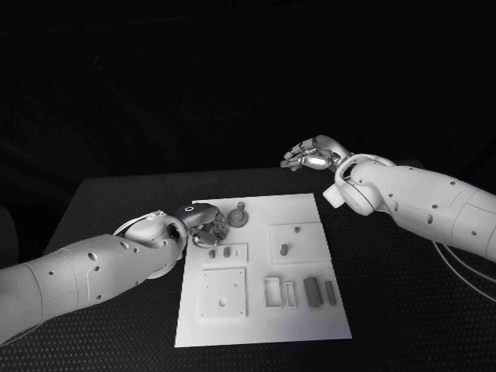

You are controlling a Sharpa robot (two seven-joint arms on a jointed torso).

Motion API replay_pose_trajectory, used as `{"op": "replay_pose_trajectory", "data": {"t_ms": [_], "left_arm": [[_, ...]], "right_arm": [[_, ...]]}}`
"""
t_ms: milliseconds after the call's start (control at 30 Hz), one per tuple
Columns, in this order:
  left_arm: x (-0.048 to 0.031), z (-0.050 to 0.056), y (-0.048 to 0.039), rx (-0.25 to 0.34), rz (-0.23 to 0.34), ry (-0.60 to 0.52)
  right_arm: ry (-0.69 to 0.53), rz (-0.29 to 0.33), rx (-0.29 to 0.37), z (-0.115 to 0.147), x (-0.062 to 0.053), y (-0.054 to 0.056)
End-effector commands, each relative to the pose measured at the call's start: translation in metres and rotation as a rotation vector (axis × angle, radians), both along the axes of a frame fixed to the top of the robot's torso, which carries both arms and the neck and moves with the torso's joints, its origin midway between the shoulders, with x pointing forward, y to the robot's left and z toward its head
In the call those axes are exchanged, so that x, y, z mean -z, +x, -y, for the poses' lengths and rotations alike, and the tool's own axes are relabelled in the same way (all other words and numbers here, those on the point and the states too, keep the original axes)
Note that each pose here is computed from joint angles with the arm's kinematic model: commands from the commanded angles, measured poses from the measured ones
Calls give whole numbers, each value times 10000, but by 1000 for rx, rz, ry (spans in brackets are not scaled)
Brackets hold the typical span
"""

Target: Assemble the parts on the task board

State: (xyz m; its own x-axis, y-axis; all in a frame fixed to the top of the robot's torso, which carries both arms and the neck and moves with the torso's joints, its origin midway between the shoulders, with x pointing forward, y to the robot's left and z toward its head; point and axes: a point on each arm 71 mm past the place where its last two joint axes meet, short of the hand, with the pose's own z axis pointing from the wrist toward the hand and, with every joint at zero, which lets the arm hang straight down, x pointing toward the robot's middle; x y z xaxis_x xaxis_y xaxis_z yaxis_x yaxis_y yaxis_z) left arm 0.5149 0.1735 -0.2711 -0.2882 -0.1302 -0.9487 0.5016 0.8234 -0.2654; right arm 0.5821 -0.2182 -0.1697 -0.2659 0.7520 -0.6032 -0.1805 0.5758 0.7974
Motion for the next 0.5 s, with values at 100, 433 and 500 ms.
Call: {"op": "replay_pose_trajectory", "data": {"t_ms": [100,433,500], "left_arm": [[-13,-25,14,-15,13,-15],[4,-120,32,-36,5,5],[7,-154,43,-44,4,10]], "right_arm": [[3,1,-15,-11,-1,-4],[2,2,-12,3,-1,-2],[2,2,-11,9,-2,-3]]}}
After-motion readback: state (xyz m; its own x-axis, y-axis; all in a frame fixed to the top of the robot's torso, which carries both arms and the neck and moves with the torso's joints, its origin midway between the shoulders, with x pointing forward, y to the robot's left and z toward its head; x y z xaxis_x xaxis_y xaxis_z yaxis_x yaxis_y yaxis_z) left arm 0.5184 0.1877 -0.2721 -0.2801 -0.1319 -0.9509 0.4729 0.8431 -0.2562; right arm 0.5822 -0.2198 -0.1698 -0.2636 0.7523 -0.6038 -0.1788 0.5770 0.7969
